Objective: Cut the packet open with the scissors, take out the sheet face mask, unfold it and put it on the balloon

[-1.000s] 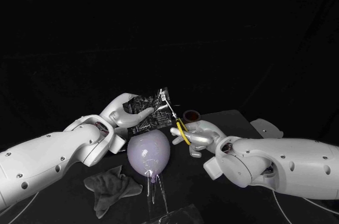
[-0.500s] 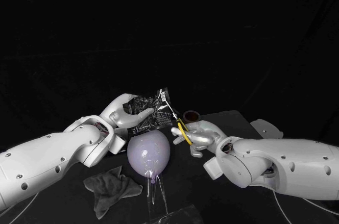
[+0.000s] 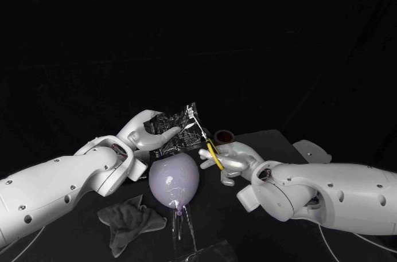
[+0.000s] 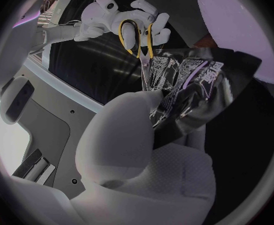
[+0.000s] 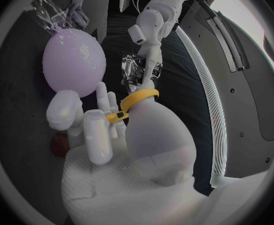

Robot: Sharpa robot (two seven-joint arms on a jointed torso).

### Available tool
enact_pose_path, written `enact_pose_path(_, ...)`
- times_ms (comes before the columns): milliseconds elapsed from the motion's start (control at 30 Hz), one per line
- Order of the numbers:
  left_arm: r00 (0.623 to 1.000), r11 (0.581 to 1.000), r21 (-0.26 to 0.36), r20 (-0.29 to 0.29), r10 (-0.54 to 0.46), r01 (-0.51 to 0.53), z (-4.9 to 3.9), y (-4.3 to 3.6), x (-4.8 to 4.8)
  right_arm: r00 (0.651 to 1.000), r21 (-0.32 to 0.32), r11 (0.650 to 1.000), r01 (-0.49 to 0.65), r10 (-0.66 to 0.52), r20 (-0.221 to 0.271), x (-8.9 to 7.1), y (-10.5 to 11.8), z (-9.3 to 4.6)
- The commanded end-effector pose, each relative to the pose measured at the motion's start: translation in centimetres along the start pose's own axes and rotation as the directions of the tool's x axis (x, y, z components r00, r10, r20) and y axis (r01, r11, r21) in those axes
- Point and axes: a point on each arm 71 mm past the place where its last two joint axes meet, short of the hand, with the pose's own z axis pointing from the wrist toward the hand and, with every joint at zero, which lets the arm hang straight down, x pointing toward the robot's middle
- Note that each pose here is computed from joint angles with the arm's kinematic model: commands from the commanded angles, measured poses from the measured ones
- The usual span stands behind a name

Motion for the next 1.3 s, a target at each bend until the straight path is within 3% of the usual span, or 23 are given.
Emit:
enact_pose_path(33,1.000,1.000,0.026,-0.013,0.000,0.000,0.05,-0.34,0.33,1.000,-0.039,0.999,0.001,-0.002,-0.029,0.3,0.5,0.1)
enact_pose_path(500,0.999,0.999,0.039,-0.007,0.035,-0.035,0.03,-0.27,0.13,0.999,-0.041,0.999,0.016,-0.017,-0.036,-0.2,1.3,0.2)
enact_pose_path(1000,0.998,0.997,0.048,-0.008,0.065,-0.065,0.15,-0.21,0.10,0.996,-0.035,0.999,0.035,-0.038,-0.078,-0.1,1.8,-0.3)
enact_pose_path(1300,0.998,0.997,0.055,-0.015,0.063,-0.062,0.18,-0.43,0.34,0.997,-0.046,0.998,0.039,-0.042,-0.066,-0.4,2.3,0.3)
